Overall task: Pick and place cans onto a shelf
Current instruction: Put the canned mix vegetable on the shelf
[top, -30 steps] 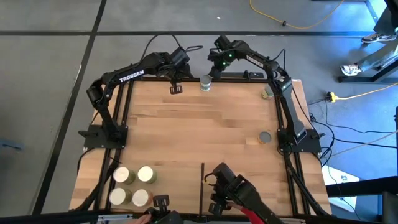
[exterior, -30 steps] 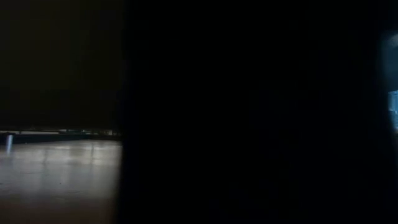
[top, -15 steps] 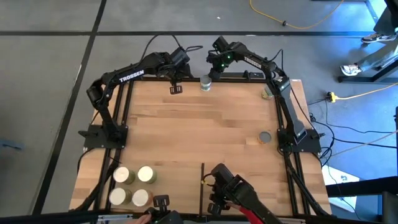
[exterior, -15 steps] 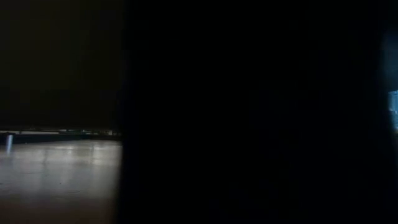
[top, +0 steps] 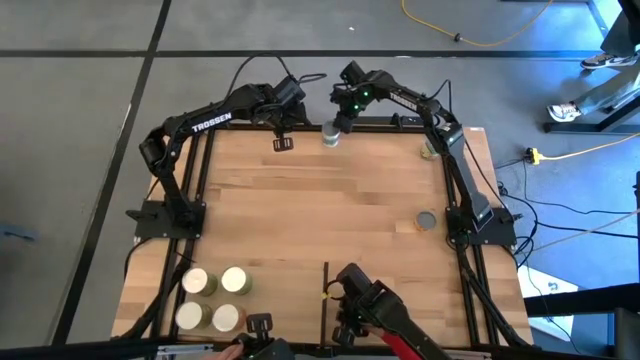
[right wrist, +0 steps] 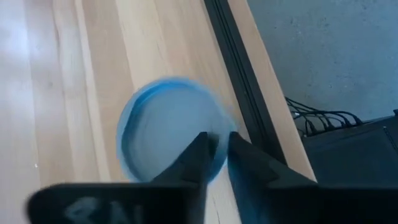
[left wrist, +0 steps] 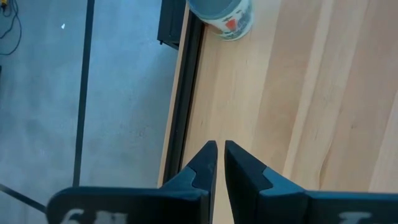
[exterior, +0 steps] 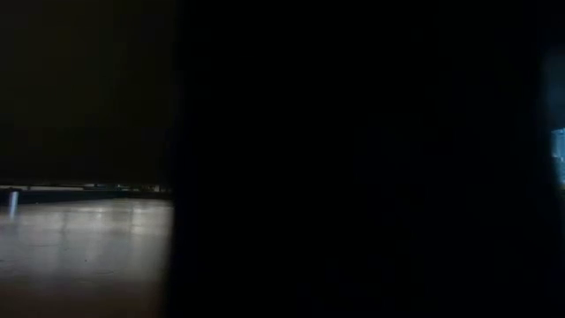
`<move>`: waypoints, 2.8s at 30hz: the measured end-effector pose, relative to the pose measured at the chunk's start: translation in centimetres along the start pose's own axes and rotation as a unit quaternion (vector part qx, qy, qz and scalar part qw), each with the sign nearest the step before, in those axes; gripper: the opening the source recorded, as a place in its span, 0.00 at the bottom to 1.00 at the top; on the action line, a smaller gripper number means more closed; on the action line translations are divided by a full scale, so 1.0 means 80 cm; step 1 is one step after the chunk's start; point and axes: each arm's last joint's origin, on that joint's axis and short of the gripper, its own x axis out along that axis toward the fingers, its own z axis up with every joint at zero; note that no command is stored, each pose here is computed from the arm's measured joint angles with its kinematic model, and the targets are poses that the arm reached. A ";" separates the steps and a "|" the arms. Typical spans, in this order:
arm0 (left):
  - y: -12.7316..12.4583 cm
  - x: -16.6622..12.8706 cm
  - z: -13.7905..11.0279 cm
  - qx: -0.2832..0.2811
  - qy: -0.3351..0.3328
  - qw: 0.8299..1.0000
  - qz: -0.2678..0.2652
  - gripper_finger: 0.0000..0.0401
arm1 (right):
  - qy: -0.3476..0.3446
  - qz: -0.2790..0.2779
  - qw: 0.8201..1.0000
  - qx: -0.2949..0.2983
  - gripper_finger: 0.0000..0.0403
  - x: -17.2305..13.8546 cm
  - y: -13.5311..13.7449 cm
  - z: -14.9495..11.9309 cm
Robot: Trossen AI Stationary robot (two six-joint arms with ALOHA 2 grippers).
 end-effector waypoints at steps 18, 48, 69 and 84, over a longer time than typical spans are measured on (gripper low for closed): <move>0.000 0.000 0.000 0.000 0.002 1.000 -0.001 0.06 | 0.060 -0.049 0.997 -0.025 0.04 -0.064 0.021 0.023; -0.041 -0.181 -0.068 -0.075 -0.065 0.995 -0.015 0.06 | -0.006 -0.013 0.979 -0.204 0.04 -0.143 0.311 0.065; -0.080 -0.252 -0.122 -0.044 -0.099 0.988 -0.109 0.05 | -0.091 0.119 0.970 -0.193 0.04 -0.086 0.513 0.052; -0.092 -0.281 -0.143 -0.117 -0.133 0.976 -0.131 0.05 | -0.036 0.314 0.908 -0.276 0.04 0.013 0.529 0.042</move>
